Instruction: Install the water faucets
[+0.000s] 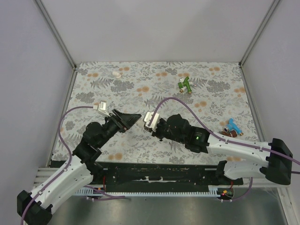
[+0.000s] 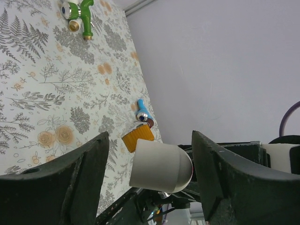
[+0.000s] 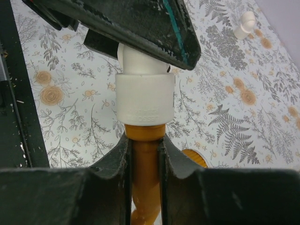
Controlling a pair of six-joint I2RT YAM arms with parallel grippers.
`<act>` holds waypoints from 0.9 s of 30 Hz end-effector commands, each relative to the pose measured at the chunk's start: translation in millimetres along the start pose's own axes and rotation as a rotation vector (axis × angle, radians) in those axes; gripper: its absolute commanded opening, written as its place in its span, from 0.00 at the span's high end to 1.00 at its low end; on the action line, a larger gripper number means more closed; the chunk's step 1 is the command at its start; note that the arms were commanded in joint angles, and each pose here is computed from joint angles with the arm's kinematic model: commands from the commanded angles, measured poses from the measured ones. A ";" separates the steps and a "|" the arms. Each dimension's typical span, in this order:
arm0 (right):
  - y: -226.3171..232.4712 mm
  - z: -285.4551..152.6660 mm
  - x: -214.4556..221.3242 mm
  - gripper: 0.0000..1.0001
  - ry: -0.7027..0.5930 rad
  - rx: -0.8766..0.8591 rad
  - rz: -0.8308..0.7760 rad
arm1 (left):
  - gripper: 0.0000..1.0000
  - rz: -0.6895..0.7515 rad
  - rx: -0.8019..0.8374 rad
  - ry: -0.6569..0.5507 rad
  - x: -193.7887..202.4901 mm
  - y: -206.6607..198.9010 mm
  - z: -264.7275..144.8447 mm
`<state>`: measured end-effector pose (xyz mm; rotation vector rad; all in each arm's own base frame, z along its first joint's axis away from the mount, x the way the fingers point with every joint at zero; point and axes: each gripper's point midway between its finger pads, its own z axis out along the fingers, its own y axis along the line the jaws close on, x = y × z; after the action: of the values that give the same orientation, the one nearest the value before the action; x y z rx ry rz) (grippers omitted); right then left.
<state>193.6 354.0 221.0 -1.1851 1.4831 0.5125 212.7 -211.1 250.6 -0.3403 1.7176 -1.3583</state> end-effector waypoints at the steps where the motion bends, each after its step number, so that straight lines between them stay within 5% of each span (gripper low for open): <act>1: -4.2 -5.7 -35.2 1.00 -0.069 -0.014 0.021 | 0.24 0.092 0.090 0.024 0.5 -18.9 1.3; 27: -13.2 5.5 -19.4 1.00 -0.025 0.052 0.001 | 0.31 0.076 0.043 0.108 11.9 -15.4 1.2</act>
<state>194.5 351.1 204.6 -1.2292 1.5488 0.4745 203.0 -224.5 240.2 -0.2141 1.8032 -1.3701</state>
